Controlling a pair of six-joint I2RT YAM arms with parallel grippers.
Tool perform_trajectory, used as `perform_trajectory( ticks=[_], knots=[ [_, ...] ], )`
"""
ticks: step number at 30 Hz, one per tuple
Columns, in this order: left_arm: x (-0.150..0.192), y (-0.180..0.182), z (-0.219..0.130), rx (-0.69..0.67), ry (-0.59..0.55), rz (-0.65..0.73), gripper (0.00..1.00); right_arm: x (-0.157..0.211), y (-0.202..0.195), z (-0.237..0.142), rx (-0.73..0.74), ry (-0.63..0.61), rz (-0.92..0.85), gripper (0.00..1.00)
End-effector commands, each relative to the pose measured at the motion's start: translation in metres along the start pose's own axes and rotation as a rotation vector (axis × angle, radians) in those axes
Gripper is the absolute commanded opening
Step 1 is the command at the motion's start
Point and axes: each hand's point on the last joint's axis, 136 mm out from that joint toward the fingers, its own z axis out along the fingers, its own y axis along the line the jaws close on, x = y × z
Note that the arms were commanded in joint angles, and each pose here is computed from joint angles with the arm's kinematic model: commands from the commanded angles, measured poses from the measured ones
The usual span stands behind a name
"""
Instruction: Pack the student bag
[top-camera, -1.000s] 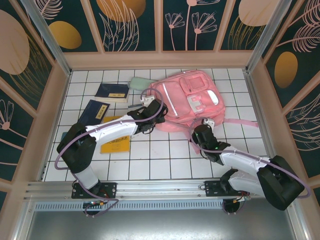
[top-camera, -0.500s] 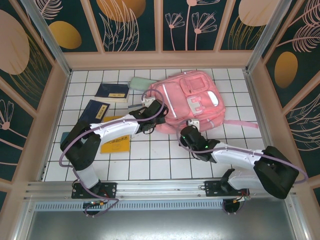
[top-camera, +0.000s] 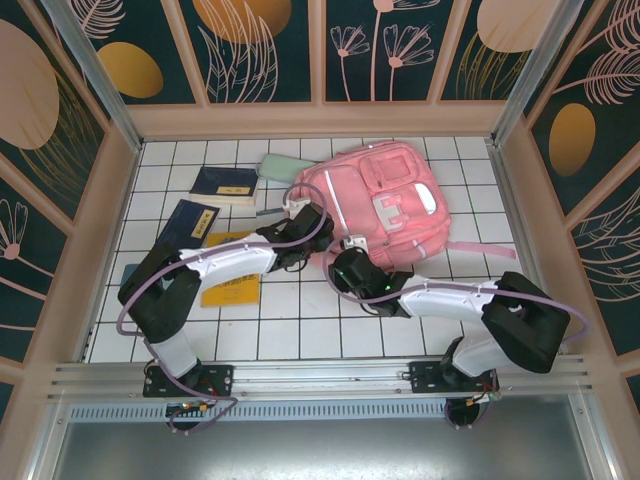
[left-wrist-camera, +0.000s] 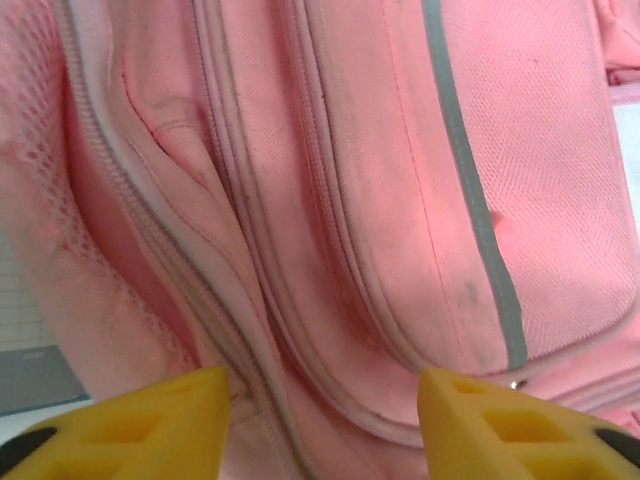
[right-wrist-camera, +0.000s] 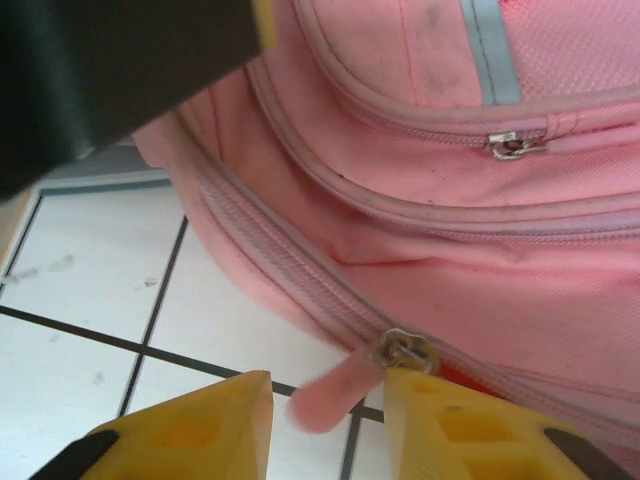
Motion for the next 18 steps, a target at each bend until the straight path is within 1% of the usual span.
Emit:
perform_trajectory(
  ticks=[1, 3, 5, 8, 13, 18],
  knots=[
    [-0.027, -0.004, -0.034, 0.041, -0.12, 0.052, 0.56, -0.018, 0.005, -0.011, -0.04, -0.061, 0.06, 0.4],
    [-0.03, -0.004, -0.044, 0.079, -0.147, 0.083, 0.56, -0.019, -0.002, -0.018, -0.048, -0.073, 0.099, 0.41],
    [-0.015, 0.005, -0.044, 0.1, -0.129, 0.116, 0.55, -0.02, -0.011, -0.023, -0.047, -0.086, 0.138, 0.42],
    [0.008, 0.002, -0.043, 0.15, -0.091, 0.18, 0.51, -0.022, -0.026, -0.03, -0.04, -0.106, 0.192, 0.43],
    [0.047, -0.017, -0.038, 0.218, -0.023, 0.301, 0.41, -0.025, -0.055, -0.038, -0.016, -0.133, 0.296, 0.43],
    [0.065, -0.038, -0.041, 0.232, -0.022, 0.425, 0.37, -0.025, -0.076, -0.045, 0.027, -0.15, 0.336, 0.43]
  ],
)
